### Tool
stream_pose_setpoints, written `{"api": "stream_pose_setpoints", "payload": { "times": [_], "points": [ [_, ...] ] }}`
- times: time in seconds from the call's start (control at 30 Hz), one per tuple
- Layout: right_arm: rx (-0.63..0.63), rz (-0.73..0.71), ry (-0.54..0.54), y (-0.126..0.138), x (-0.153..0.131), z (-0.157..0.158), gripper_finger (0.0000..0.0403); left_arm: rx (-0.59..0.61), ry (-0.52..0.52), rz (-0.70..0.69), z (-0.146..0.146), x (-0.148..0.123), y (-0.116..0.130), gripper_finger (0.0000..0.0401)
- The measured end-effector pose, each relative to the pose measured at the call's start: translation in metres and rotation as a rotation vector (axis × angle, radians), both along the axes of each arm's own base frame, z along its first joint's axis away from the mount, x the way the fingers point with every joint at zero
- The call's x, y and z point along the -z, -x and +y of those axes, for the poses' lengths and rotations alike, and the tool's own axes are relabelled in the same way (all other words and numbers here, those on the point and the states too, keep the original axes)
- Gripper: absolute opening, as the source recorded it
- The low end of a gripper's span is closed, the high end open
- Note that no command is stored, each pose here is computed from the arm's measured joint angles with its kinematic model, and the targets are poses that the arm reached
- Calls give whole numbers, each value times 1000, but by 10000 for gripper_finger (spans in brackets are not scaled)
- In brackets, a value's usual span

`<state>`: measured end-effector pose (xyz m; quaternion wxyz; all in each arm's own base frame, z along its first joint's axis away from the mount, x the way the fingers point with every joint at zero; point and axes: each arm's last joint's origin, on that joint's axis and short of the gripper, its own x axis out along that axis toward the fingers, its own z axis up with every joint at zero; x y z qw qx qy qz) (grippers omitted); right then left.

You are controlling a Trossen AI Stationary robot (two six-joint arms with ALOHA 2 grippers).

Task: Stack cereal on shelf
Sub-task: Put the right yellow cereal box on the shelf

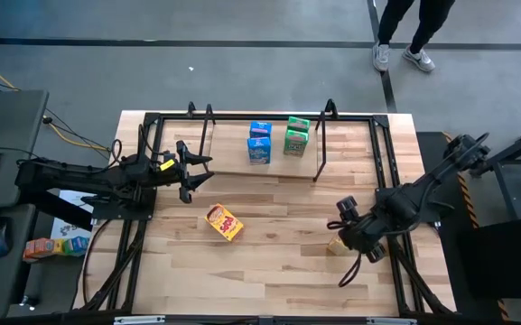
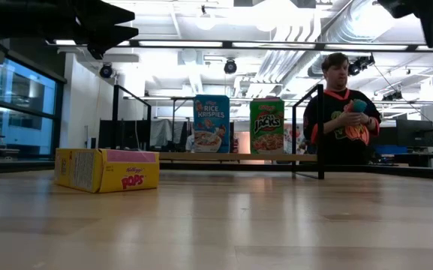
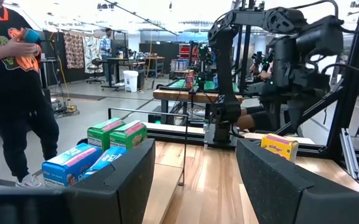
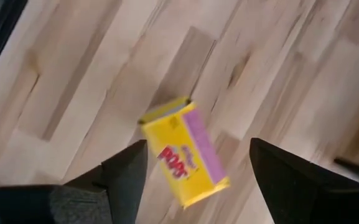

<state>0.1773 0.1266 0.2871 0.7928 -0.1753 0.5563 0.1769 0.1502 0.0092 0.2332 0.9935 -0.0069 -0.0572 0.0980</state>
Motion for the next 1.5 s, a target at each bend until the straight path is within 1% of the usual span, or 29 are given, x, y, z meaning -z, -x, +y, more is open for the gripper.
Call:
{"api": "stream_pose_setpoints", "payload": {
  "times": [0.07, 0.13, 0.3, 0.37, 0.5, 0.67, 0.83, 1.0, 1.2, 1.33, 1.5],
  "points": [
    [-6, -33, -13, 3, -1, -2, 259, -2, -1, 0, 0, 0, 0, 218],
    [-2, -34, -21, 7, 2, -5, 259, -4, -1, 0, 1, 0, 0, 218],
    [-10, 34, -62, 14, 28, -8, 259, -4, 0, 0, 1, 0, 0, 218],
    [-16, 44, -52, 15, 32, -9, 259, -4, 0, 0, 1, 0, 0, 218],
    [-45, 12, -32, 13, 32, -9, 259, -4, 0, 0, 1, 0, 0, 218],
    [-41, 19, -56, 11, 34, -11, 259, -4, 0, 0, 1, 0, 0, 218],
    [-67, -18, -64, 8, 40, -9, 259, -4, 0, 0, 1, 0, 0, 218],
    [-43, 34, -87, 11, 44, -10, 259, -4, 0, 0, 1, 0, 0, 218],
    [-35, 16, -90, 10, 44, -9, 259, -4, 1, 0, 1, 0, 0, 218],
    [28, 26, -109, 10, 44, -9, 259, -4, 1, 0, 1, 0, 0, 218],
    [71, 32, -124, 10, 44, -9, 259, -4, 0, 0, 1, 0, 0, 218]
  ]
}}
